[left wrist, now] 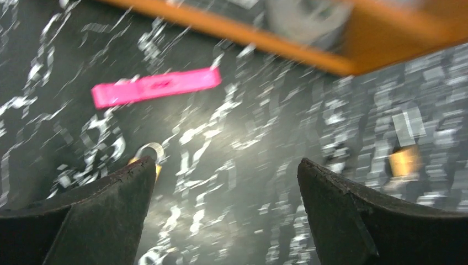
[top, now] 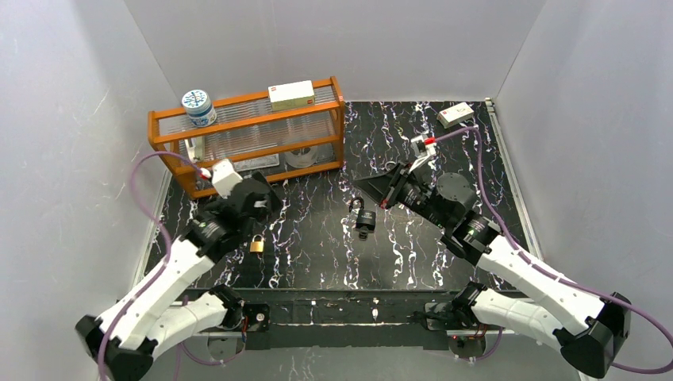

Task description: Unlock with the key

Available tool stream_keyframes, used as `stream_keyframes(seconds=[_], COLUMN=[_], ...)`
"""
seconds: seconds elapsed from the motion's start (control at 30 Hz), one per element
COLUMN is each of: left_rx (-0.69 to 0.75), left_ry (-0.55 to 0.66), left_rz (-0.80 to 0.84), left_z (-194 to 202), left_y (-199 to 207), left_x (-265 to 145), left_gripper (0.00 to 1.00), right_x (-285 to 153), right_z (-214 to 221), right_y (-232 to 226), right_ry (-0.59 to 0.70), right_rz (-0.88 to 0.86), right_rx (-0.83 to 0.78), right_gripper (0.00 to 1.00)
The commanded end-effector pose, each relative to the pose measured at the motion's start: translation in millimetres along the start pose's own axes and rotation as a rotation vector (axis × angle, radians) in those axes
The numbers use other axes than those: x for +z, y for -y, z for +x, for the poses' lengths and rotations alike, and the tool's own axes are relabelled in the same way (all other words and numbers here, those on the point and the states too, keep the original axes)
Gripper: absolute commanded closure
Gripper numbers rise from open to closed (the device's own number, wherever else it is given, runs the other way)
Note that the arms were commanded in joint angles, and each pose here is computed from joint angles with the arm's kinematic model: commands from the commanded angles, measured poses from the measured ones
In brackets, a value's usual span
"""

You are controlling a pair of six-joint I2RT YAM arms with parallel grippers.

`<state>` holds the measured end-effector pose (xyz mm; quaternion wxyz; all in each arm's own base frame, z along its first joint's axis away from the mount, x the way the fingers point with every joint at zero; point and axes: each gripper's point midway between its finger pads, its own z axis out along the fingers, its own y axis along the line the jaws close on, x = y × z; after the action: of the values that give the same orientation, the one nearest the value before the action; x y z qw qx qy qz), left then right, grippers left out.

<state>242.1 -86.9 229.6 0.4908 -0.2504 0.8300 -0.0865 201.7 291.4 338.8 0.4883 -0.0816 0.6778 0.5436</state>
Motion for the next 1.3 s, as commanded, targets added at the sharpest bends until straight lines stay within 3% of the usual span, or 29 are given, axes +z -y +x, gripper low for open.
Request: stream_keyframes(seconds=[0.0,0.23,0.37,0.53,1.0,1.13,1.27], left_rx=[0.181,0.214,0.218,0.184,0.251,0.247,0.275], left_ry=[-0.182,-0.331,-0.351,-0.377,-0.456,-0.476,-0.498], left_rz=[-0.252,-0.333,-0.413,-0.416,-0.376,-0.352,-0.311], left_z=[66,113,122,132,161,166,167], left_y=[-59,-77,-99,-109,-111,-109,-103], left_x=[21,38,42,52,71,70,70], left_gripper=[0.02,0.02,0.02,0.02,0.02,0.16,0.36], right_x=[-6,-5,-7,-17,-24,-22,-18], right_z=[13,32,47,45,46,47,48], right_y=[27,39,9,-23,-40,-38,-33], right_ry=[-0.026,-0.087,-0.158,-0.146,-0.170,-0.177,-0.180], right_rz=[0.114,0.139,-0.064,-0.255,-0.354,-0.344,-0.320], right_rx=[0.009,0.023,-0.022,-0.073,-0.105,-0.107,-0.103], right_gripper=[0.99,0.99,0.99,0.99,0.99,0.99,0.99])
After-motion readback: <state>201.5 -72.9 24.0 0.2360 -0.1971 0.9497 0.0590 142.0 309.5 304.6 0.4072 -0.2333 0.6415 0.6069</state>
